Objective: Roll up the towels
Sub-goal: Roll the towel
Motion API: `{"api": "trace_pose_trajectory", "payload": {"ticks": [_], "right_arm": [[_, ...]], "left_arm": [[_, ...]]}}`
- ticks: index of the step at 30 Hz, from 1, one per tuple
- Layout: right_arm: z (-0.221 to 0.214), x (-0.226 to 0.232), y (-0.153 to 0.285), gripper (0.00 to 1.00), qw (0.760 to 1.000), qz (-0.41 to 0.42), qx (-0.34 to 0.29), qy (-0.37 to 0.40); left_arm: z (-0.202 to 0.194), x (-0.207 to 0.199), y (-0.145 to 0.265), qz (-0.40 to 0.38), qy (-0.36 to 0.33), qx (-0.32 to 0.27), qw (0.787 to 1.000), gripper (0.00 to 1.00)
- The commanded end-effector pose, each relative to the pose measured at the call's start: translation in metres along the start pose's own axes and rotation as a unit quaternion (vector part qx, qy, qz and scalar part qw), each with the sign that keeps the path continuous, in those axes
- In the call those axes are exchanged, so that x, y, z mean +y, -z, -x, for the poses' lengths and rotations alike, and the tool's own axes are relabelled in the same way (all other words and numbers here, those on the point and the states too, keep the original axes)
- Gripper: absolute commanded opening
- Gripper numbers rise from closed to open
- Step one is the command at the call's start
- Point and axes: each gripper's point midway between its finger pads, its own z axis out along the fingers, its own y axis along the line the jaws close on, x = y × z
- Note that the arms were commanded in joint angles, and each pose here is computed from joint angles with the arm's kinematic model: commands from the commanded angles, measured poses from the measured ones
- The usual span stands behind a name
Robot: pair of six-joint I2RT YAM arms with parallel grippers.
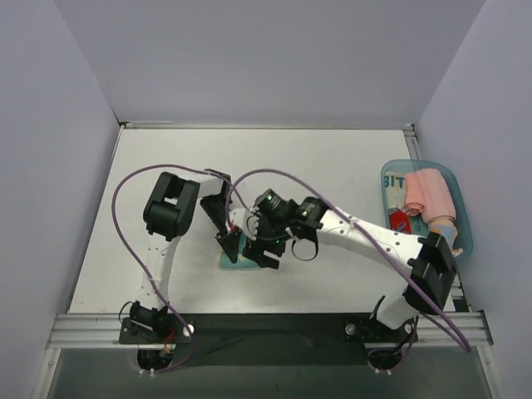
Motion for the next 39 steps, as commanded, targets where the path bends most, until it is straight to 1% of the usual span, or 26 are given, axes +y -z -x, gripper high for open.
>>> {"api": "trace_pose_trajectory", "payload": {"ticks": [1, 4, 5, 7, 10, 13, 16, 17, 18, 19, 20, 22, 23, 24, 25, 26, 27, 29, 31, 32, 33, 34, 36, 38, 39], "right_arm": [[-0.005, -0.018, -0.032, 0.66, 0.994, -0.071, 0.036, 0.071], [-0.001, -0.016, -0.060, 0.67, 0.990, -0.082, 0.039, 0.106], [0.005, -0.018, -0.067, 0.66, 0.989, -0.089, 0.030, 0.117], [0.001, -0.019, -0.083, 0.66, 0.986, -0.092, 0.041, 0.136], [-0.001, -0.018, -0.104, 0.65, 0.984, -0.089, 0.043, 0.148], [-0.016, -0.012, -0.123, 0.58, 0.985, -0.062, 0.058, 0.147], [-0.038, -0.004, -0.139, 0.42, 0.987, -0.031, 0.078, 0.136], [-0.042, -0.002, -0.142, 0.30, 0.988, -0.022, 0.079, 0.131], [-0.052, -0.003, -0.145, 0.25, 0.989, -0.016, 0.089, 0.121], [-0.055, -0.004, -0.146, 0.21, 0.989, -0.010, 0.090, 0.113], [-0.060, -0.003, -0.145, 0.14, 0.990, 0.000, 0.097, 0.101], [-0.061, -0.005, -0.144, 0.08, 0.993, 0.030, 0.094, 0.066], [-0.071, 0.000, -0.142, 0.02, 0.991, 0.052, 0.116, 0.050], [-0.071, 0.010, -0.140, 0.00, 0.989, 0.089, 0.113, 0.031], [-0.064, 0.004, -0.136, 0.00, 0.989, 0.097, 0.108, 0.017], [-0.070, 0.010, -0.132, 0.00, 0.986, 0.117, 0.119, 0.001], [-0.069, 0.015, -0.130, 0.00, 0.984, 0.134, 0.119, -0.007], [-0.069, 0.025, -0.125, 0.00, 0.979, 0.167, 0.119, -0.024], [-0.067, 0.032, -0.125, 0.00, 0.974, 0.190, 0.120, -0.035], [-0.070, 0.034, -0.122, 0.00, 0.970, 0.200, 0.132, -0.048], [-0.075, 0.036, -0.126, 0.00, 0.965, 0.210, 0.144, -0.059], [-0.075, 0.038, -0.125, 0.00, 0.962, 0.220, 0.147, -0.068], [-0.074, 0.039, -0.125, 0.00, 0.955, 0.239, 0.148, -0.093], [-0.071, 0.043, -0.124, 0.00, 0.946, 0.263, 0.147, -0.121], [-0.070, 0.042, -0.123, 0.00, 0.943, 0.267, 0.147, -0.133]], "left_arm": [[-0.016, 0.049, 0.003, 0.061, -0.048, 0.055, 0.995, 0.04], [-0.014, 0.049, 0.003, 0.062, -0.050, 0.051, 0.995, 0.06], [-0.014, 0.049, 0.003, 0.062, -0.049, 0.052, 0.996, 0.06], [-0.015, 0.049, 0.003, 0.061, -0.047, 0.049, 0.996, 0.06], [-0.014, 0.049, 0.003, 0.059, -0.046, 0.047, 0.996, 0.06], [-0.014, 0.050, 0.003, 0.056, -0.044, 0.044, 0.996, 0.06], [-0.014, 0.049, 0.004, 0.054, -0.042, 0.037, 0.997, 0.07], [-0.012, 0.049, 0.005, 0.055, -0.044, 0.030, 0.997, 0.08], [-0.011, 0.048, 0.007, 0.059, -0.048, 0.023, 0.997, 0.10], [-0.012, 0.047, 0.007, 0.059, -0.049, 0.017, 0.997, 0.14], [-0.012, 0.046, 0.008, 0.059, -0.049, 0.010, 0.997, 0.16], [-0.011, 0.043, 0.013, 0.069, -0.057, -0.005, 0.996, 0.21], [-0.012, 0.043, 0.013, 0.072, -0.057, -0.017, 0.996, 0.23], [-0.010, 0.039, 0.021, 0.080, -0.062, -0.034, 0.994, 0.27], [-0.010, 0.039, 0.025, 0.084, -0.064, -0.046, 0.993, 0.31], [-0.010, 0.037, 0.026, 0.084, -0.062, -0.060, 0.993, 0.37], [-0.009, 0.035, 0.037, 0.094, -0.064, -0.079, 0.990, 0.41], [-0.009, 0.035, 0.048, 0.107, -0.066, -0.097, 0.987, 0.45], [-0.010, 0.036, 0.070, 0.137, -0.068, -0.127, 0.980, 0.47], [-0.010, 0.041, 0.081, 0.155, -0.068, -0.143, 0.975, 0.47], [-0.008, 0.039, 0.095, 0.172, -0.074, -0.162, 0.969, 0.48], [-0.014, 0.044, 0.115, 0.188, -0.060, -0.191, 0.962, 0.48], [-0.013, 0.040, 0.139, 0.211, -0.068, -0.227, 0.949, 0.49], [-0.028, 0.041, 0.175, 0.237, -0.052, -0.285, 0.927, 0.49], [-0.032, 0.033, 0.189, 0.253, -0.058, -0.303, 0.917, 0.49]]}}
